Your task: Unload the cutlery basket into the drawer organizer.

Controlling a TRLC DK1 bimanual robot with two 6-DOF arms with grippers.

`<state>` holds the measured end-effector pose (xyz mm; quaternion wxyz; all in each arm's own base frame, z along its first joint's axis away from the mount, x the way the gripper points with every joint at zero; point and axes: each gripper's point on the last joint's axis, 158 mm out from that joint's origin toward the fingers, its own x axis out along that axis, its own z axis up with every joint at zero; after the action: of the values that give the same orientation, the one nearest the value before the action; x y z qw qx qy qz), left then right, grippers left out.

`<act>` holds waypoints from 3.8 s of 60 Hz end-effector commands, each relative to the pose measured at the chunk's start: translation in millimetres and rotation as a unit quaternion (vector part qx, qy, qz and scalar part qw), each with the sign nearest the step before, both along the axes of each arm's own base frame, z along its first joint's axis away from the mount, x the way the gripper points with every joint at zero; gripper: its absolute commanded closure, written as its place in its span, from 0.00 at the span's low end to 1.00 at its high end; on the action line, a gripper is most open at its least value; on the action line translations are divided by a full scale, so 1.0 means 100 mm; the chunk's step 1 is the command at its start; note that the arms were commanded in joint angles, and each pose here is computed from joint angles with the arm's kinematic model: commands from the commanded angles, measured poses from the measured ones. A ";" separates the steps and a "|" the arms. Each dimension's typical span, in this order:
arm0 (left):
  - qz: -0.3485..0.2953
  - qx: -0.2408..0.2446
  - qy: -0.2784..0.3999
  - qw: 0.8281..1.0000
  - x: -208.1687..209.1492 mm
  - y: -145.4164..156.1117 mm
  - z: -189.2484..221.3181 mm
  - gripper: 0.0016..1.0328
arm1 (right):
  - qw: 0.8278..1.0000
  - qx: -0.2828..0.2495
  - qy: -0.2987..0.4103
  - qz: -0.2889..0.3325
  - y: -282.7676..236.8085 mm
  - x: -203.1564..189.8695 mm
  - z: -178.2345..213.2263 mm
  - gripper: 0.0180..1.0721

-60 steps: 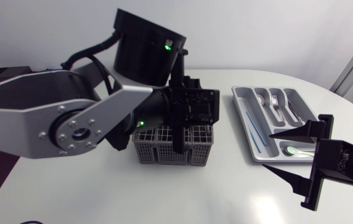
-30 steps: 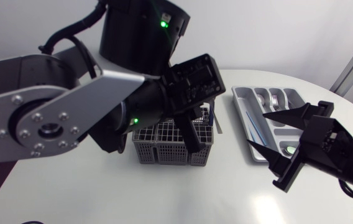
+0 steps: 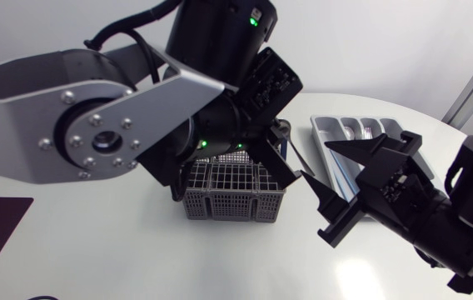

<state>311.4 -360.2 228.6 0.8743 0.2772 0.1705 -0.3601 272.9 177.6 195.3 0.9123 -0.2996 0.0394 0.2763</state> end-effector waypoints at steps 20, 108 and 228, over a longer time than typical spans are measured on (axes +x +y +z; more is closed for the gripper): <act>0.045 -0.046 0.081 0.995 0.16 -0.03 0.08 0.90 | 1.000 0.002 0.004 -0.029 0.18 0.23 -0.09 0.60; 0.075 -0.064 0.205 0.974 0.27 0.04 0.03 0.71 | 0.998 -0.027 -0.025 -0.049 0.24 0.44 -0.08 0.94; 0.239 -0.070 0.143 0.958 0.60 2.19 -0.12 0.14 | 0.931 -0.168 0.291 0.139 -2.88 0.60 -2.12 0.94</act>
<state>378.3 -142.0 222.5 0.9209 0.1044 0.3288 -0.1813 338.2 -115.6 -6.5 0.7676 -0.3428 0.3114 0.4431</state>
